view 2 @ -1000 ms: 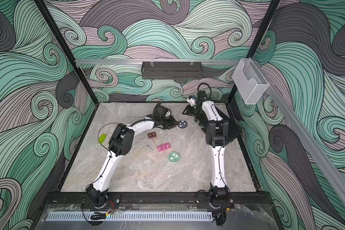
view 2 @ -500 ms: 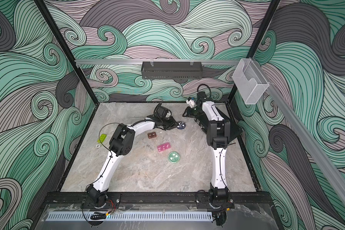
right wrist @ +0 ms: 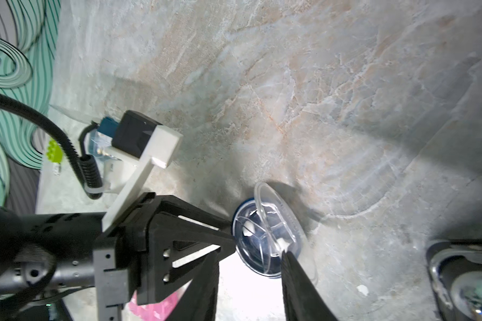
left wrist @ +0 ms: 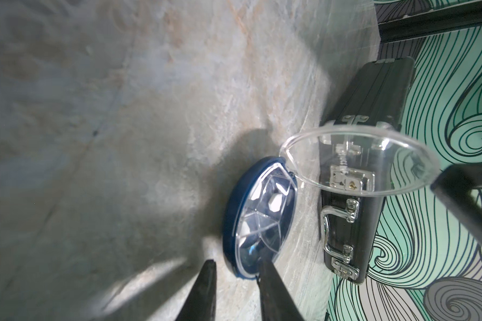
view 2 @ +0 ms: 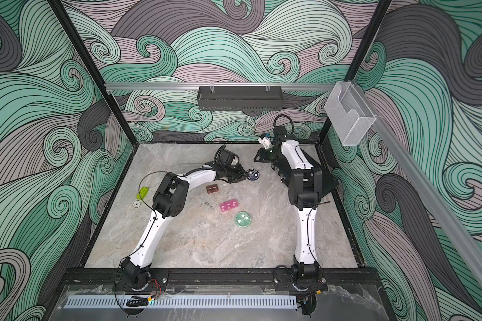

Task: Close pillboxes
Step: Close the lid on the pillbox.

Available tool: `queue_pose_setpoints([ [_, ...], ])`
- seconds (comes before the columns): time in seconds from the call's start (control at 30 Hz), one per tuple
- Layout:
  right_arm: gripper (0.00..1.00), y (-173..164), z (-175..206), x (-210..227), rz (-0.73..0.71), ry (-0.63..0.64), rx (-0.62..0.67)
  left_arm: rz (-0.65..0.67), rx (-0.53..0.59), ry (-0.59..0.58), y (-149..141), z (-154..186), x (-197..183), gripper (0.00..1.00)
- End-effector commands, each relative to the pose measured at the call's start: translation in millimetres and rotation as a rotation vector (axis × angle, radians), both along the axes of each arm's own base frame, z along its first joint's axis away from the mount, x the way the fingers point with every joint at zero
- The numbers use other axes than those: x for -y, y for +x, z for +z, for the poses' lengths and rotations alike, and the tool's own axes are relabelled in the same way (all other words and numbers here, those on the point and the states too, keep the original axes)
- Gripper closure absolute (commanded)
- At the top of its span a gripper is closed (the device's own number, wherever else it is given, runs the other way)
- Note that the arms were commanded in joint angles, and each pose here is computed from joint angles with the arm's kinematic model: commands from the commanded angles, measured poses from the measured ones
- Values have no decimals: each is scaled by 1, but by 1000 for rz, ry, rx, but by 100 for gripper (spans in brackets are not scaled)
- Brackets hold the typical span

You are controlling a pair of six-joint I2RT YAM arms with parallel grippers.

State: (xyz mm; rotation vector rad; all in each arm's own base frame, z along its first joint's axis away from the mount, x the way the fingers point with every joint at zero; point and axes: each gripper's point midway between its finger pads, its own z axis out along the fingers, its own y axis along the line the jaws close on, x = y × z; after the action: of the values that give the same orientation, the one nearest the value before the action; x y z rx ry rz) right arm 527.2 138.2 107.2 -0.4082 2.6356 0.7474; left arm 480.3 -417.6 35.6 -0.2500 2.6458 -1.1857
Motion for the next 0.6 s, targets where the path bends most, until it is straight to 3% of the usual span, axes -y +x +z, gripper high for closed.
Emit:
queue_pose_setpoints([
  [0.0,57,5,17,7,-2,-59,70,-9,-3,19,-3,-11,1,72],
  [0.17,57,10,18,8,4,-64,90,-6,-8,20,-3,-14,1,72],
  [0.37,69,10,6,4,15,-45,65,-5,-11,23,-3,-15,0,73],
  [0.57,68,9,-2,3,23,-44,51,-5,-17,26,-2,-18,-1,74],
])
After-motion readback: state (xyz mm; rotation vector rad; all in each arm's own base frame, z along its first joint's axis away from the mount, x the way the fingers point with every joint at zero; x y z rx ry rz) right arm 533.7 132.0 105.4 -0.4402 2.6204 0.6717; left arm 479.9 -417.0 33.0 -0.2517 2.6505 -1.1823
